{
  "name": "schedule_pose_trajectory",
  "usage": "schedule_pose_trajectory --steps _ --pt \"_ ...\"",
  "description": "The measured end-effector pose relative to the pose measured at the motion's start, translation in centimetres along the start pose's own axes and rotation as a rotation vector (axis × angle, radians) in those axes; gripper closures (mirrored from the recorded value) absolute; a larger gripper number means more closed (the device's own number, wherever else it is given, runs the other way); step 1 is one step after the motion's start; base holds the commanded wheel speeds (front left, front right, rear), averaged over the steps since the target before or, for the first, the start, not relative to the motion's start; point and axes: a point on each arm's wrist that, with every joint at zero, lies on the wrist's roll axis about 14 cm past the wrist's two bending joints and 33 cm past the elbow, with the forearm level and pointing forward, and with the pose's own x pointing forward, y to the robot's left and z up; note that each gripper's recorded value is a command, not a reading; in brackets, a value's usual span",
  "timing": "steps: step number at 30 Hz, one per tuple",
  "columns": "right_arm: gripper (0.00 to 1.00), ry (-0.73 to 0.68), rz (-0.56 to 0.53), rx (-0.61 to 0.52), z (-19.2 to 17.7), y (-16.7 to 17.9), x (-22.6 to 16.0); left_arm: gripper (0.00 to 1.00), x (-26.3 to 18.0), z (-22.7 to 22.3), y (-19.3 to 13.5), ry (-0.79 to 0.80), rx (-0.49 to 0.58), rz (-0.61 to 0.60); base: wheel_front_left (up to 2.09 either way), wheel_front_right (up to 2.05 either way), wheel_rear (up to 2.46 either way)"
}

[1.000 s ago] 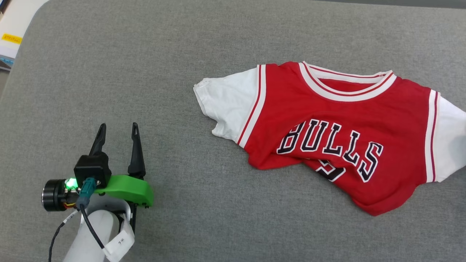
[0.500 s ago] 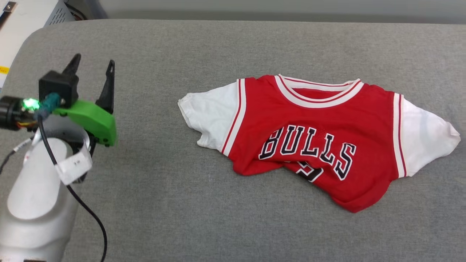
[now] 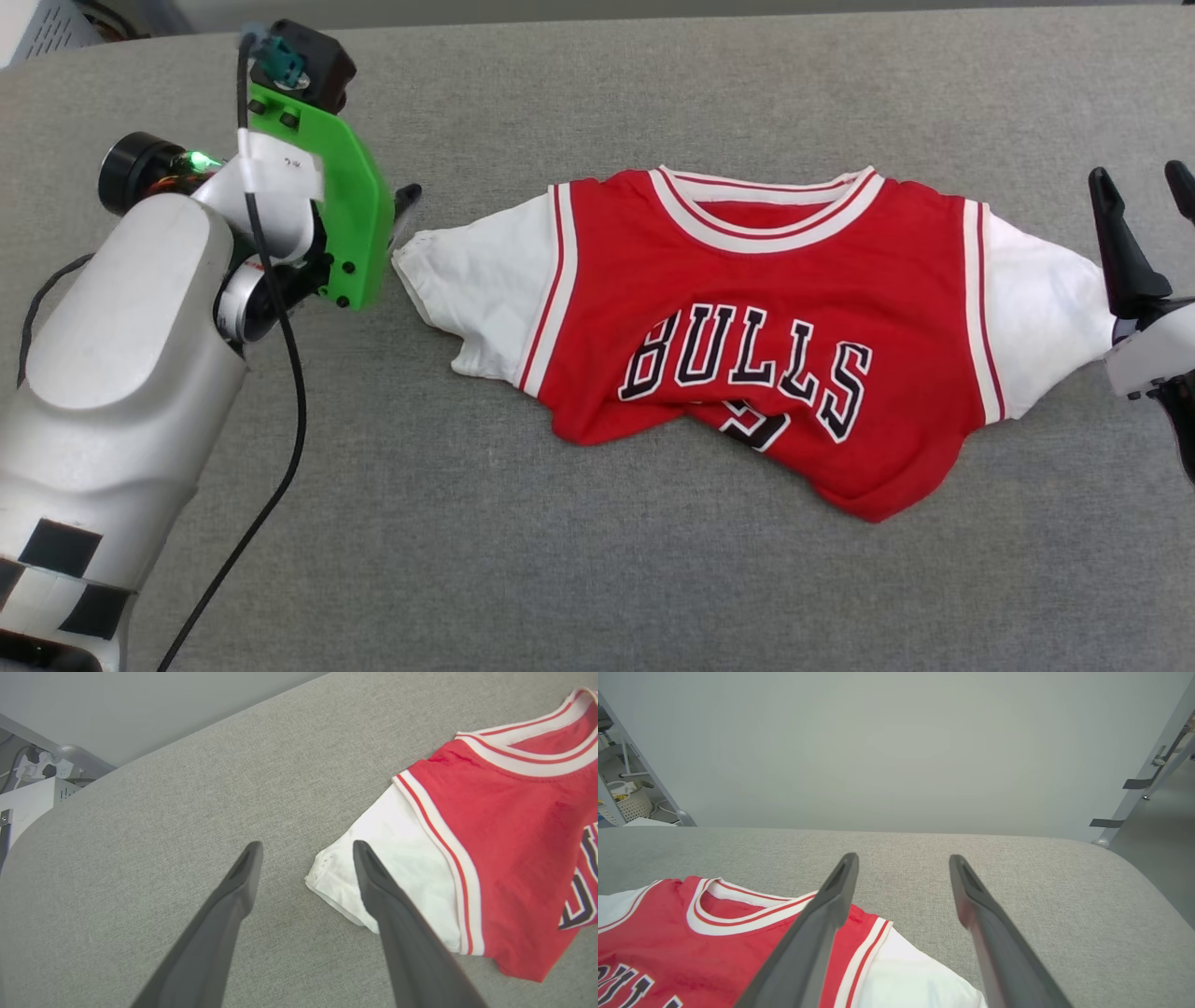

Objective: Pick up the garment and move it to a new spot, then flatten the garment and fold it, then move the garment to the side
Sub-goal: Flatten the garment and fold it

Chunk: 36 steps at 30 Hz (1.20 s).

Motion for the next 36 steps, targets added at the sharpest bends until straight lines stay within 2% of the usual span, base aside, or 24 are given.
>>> schedule_pose_trajectory --steps 8,15,19,20,21,28,36 --pt "0.0 0.047 -0.011 0.017 -1.6 0.8 -0.3 0.0 3.1 -3.4 -1.8 0.249 0.005 -0.112 0.0 0.0 0.0" --pt "0.0 0.087 -0.029 0.023 -3.1 0.6 -0.4 0.0 5.7 -8.4 -1.8 0.422 0.029 -0.125 0.0 0.0 0.0" --pt "0.0 0.104 -0.042 0.02 -3.8 0.2 -0.5 0.0 6.5 -9.5 -1.8 0.453 0.048 -0.138 0.0 0.0 0.0" --pt "0.0 0.106 -0.045 0.019 -3.8 0.1 -0.5 0.89 6.5 -9.5 -1.8 0.455 0.046 -0.142 0.0 0.0 0.0" --pt "0.0 0.106 -0.049 0.019 -3.8 0.0 -0.5 1.0 6.6 -9.4 -1.7 0.444 0.048 -0.141 0.0 0.0 0.0" --pt "0.0 0.045 -0.074 -0.008 -1.3 -1.2 -0.4 1.0 5.9 -7.5 -2.0 0.282 0.008 -0.151 0.0 0.0 0.0" --pt "0.0 -0.016 -0.079 -0.119 4.3 -2.9 -0.1 1.0 2.0 -4.4 1.4 0.107 0.004 -0.058 0.0 0.0 0.0"
